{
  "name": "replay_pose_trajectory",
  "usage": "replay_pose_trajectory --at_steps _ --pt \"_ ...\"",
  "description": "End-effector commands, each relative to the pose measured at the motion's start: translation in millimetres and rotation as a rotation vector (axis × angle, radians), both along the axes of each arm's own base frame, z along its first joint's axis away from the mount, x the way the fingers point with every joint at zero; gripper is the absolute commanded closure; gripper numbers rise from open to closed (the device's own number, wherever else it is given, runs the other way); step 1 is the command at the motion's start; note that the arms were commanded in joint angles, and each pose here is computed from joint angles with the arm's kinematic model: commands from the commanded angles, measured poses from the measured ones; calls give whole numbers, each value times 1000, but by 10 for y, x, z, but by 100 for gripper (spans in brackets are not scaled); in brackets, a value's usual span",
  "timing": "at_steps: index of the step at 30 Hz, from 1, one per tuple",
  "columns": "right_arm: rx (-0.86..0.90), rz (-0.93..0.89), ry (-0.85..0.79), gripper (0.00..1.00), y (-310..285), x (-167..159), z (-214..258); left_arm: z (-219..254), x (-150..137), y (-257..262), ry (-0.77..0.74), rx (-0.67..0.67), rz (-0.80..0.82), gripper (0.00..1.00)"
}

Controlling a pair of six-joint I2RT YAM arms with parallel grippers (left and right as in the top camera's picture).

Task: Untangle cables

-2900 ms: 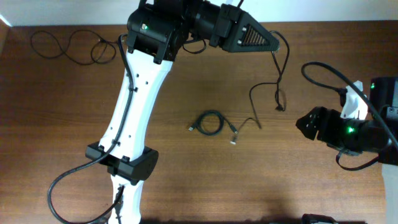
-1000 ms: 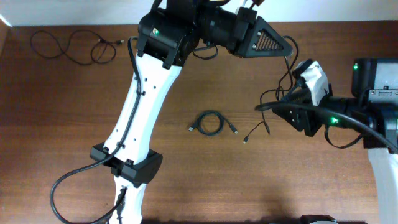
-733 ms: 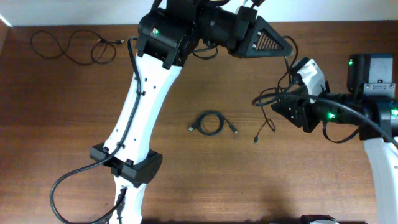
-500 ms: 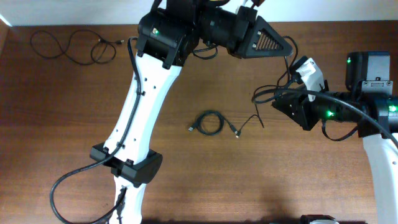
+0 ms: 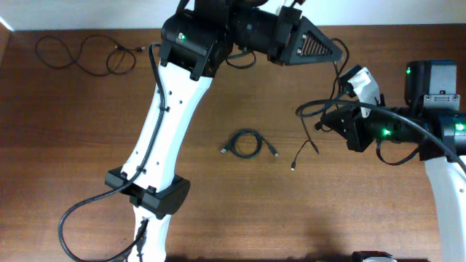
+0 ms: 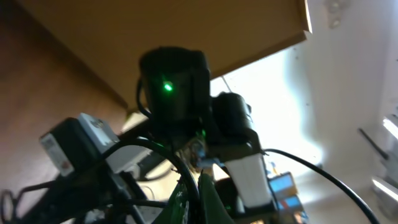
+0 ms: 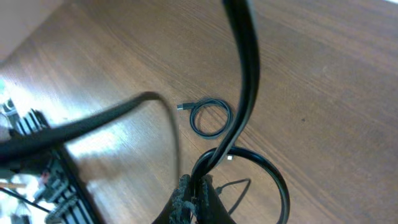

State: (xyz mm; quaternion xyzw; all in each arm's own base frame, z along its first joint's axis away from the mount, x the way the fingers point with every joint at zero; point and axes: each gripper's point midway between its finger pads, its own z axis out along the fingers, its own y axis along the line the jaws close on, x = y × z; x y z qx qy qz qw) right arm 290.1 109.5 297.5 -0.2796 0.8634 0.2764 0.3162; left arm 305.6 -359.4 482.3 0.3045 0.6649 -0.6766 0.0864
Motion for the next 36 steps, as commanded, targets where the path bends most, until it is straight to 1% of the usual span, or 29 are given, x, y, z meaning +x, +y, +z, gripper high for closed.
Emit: replay_pose_trajectory --at_steps 1,3,6,7,10,13,18,22,25,29,34,35,36 --pt "72 -114 96 96 17 11 73 49 144 65 -135 31 169 100" --pt "103 -162 133 96 16 18 115 -156 349 89 -139 128 296 100" --pt "163 -278 204 96 -50 55 190 -520 666 242 -159 316 500 100" --pt "190 -343 244 96 -108 78 197 -595 722 291 -154 359 542 100" --pt "244 -460 309 96 -261 117 200 -753 822 405 -164 451 619 100" --pt "284 -489 332 96 -355 111 220 -763 830 414 -220 459 608 100" --pt "494 -389 355 96 -290 38 511 -784 830 426 -254 470 599 100" --pt "434 -539 362 96 -592 101 360 -820 801 434 -240 485 592 100" --pt "359 -624 320 96 -792 176 280 -839 788 442 -232 493 589 100" --pt "351 -615 263 96 -820 230 339 -852 750 411 -229 497 577 100" --pt "310 -554 242 96 -786 167 303 -813 610 241 -259 467 519 100" --pt "288 -528 225 82 -781 151 290 -743 486 127 -298 414 444 100" --pt "272 -510 210 72 -779 144 284 -684 386 51 -320 370 386 100"
